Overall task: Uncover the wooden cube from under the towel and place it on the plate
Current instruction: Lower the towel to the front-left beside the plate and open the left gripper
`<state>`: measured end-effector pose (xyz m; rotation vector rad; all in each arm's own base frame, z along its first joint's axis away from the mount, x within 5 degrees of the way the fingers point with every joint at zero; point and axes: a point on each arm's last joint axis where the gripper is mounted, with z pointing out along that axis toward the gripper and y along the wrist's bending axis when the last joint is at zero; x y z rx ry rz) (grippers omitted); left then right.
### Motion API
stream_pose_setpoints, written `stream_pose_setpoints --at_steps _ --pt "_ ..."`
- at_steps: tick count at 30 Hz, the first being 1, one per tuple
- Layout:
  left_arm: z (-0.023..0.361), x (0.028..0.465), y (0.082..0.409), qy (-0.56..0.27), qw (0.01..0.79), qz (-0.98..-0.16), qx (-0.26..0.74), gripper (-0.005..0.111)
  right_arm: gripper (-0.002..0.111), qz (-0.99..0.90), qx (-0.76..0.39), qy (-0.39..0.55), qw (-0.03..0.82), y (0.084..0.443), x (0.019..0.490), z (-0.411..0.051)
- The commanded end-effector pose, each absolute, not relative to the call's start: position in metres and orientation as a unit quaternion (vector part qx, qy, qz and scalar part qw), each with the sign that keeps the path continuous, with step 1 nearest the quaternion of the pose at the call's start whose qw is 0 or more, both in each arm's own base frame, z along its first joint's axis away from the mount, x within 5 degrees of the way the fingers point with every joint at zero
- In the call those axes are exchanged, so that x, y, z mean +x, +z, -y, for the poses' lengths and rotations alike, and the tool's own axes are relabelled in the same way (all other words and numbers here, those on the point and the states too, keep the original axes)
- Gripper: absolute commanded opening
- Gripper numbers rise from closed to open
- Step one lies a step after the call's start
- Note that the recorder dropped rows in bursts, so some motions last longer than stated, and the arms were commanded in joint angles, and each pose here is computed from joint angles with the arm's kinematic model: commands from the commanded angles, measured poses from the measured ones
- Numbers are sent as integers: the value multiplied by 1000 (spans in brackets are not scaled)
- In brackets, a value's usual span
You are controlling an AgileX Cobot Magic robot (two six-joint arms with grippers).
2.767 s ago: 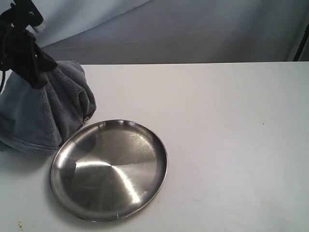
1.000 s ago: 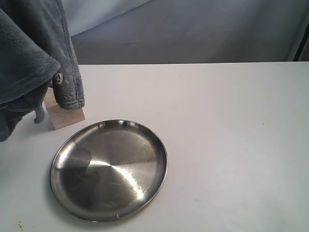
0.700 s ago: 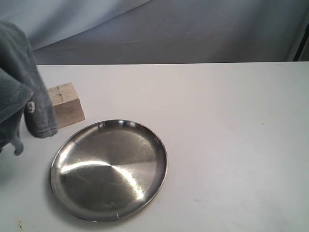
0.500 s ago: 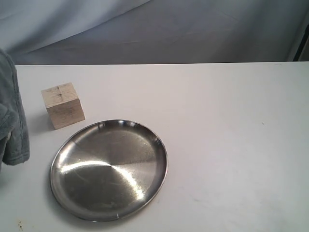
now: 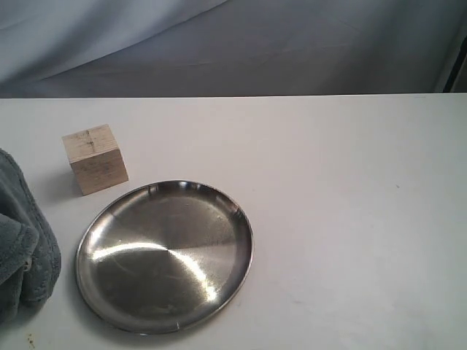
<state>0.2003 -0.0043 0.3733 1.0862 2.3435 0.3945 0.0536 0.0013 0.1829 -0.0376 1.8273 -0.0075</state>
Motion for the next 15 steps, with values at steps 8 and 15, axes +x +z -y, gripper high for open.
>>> stream_pose_setpoints --at_steps 8,15 --pt "4 202 373 153 272 -863 398 0 0 -789 -17 -4 614 183 54 -1" --pt "4 206 333 139 229 -873 407 0 0 -789 -17 -4 614 183 54 -1"
